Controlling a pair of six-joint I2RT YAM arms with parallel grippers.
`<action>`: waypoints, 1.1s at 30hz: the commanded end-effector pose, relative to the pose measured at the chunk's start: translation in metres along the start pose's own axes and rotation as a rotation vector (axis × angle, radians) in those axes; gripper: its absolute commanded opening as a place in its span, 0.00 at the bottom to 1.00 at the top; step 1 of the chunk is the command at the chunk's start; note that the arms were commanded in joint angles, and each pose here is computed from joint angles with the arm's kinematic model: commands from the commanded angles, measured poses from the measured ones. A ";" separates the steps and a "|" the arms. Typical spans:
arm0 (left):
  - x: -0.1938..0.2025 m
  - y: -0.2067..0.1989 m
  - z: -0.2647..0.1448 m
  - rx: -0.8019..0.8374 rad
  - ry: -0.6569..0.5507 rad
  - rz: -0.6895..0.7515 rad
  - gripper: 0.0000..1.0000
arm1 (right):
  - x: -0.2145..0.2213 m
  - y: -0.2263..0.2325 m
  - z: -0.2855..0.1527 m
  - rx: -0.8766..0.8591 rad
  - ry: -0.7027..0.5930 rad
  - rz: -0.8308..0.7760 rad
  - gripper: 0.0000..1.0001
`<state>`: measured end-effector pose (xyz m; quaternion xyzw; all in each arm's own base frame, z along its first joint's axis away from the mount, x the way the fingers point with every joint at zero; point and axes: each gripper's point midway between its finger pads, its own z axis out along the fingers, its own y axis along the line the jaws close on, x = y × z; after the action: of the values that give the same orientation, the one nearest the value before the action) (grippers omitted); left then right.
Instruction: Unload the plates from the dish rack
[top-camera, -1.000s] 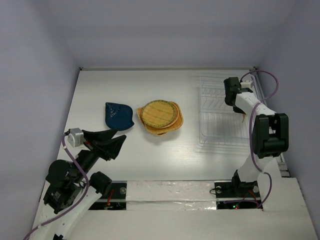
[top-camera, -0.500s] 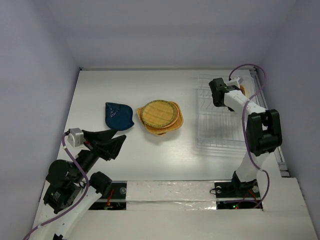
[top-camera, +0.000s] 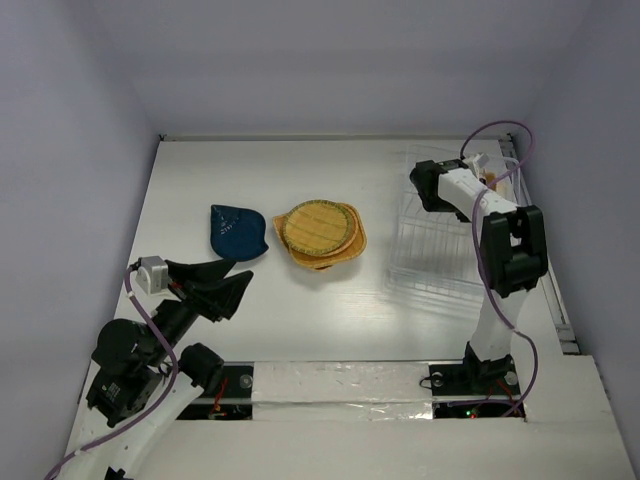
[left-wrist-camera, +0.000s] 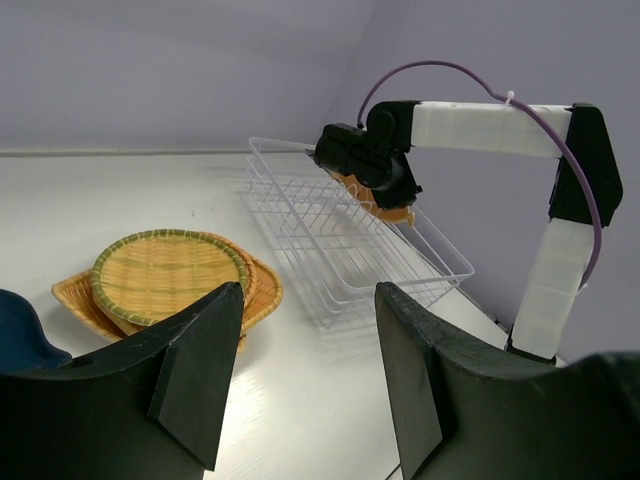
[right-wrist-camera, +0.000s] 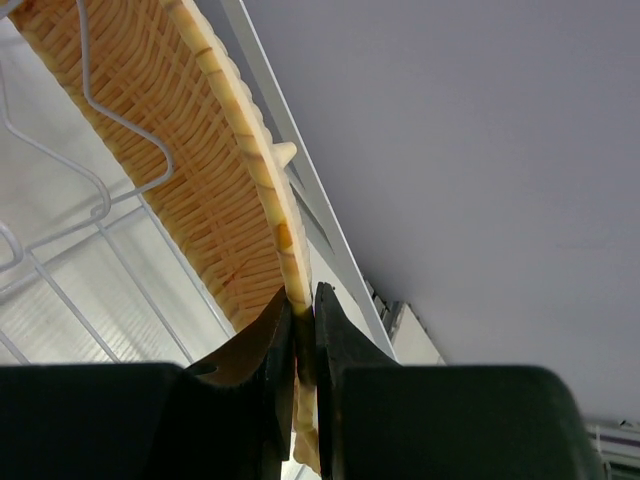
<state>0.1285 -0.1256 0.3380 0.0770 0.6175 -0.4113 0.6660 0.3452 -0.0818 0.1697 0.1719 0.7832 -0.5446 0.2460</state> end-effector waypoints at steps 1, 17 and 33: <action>-0.004 -0.004 0.002 0.019 -0.023 -0.008 0.52 | -0.042 -0.042 -0.004 0.161 -0.186 0.254 0.00; 0.005 0.000 0.012 0.004 0.021 -0.014 0.52 | -0.109 0.020 -0.074 -0.837 -0.309 0.487 0.00; 0.016 0.008 0.022 -0.030 0.067 -0.023 0.52 | -0.088 -0.051 -0.025 -0.396 -0.306 0.583 0.00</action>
<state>0.1445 -0.1370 0.3229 0.0739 0.6528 -0.4010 0.6384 0.3610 -0.0506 0.1820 0.1136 0.8623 -0.2781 0.4076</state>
